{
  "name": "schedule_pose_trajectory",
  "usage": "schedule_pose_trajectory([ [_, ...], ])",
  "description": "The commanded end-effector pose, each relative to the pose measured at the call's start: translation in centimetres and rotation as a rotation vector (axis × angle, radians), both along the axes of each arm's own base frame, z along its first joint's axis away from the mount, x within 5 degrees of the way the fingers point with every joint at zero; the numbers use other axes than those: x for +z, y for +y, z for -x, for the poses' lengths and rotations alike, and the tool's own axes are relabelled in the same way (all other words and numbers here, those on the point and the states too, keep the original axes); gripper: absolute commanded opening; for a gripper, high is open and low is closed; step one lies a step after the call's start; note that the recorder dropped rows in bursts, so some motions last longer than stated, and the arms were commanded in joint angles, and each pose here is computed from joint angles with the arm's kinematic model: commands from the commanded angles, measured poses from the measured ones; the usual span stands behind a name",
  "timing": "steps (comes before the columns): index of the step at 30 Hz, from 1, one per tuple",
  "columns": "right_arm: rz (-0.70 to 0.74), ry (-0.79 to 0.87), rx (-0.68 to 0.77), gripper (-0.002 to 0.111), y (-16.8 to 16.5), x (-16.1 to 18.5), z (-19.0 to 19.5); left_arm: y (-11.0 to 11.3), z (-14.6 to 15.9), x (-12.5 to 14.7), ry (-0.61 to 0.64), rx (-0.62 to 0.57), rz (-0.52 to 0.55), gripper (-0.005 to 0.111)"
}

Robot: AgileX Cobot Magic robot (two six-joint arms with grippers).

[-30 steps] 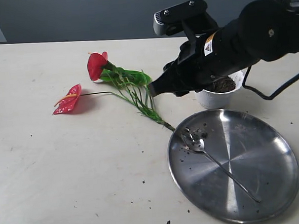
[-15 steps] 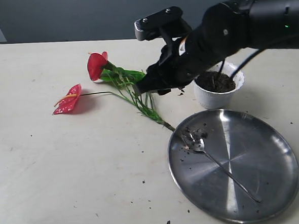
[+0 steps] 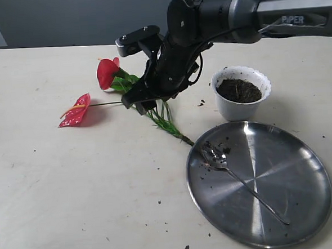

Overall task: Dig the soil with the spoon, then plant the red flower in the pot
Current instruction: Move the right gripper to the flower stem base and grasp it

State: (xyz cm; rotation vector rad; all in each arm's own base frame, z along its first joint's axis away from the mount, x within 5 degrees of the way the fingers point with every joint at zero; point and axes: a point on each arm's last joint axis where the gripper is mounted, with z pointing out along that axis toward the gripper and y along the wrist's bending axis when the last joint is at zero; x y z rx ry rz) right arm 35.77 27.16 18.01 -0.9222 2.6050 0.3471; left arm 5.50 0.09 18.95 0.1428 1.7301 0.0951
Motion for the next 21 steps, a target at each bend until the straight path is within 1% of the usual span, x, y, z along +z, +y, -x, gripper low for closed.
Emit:
schedule_pose_trajectory([
  [1,-0.007,-0.009,-0.001,0.059,0.3,-1.0,-0.6,0.0,0.0,0.1,-0.003,-0.003,0.010,0.002],
  [11,-0.002,-0.011,-0.013,0.059,0.6,-3.6,-1.2,0.0,0.0,0.1,-0.003,-0.003,0.010,0.002],
  [13,0.002,-0.011,-0.012,0.056,0.6,-3.9,-1.3,0.0,0.0,0.1,-0.003,-0.003,0.010,0.002],
  [16,-0.003,-0.019,-0.018,0.047,0.7,-4.3,-1.5,0.0,0.0,0.1,-0.003,-0.003,0.010,0.002],
  [21,-0.008,-0.023,-0.025,0.047,1.0,-5.0,-1.9,0.0,0.0,0.1,-0.003,-0.003,0.010,0.002],
])
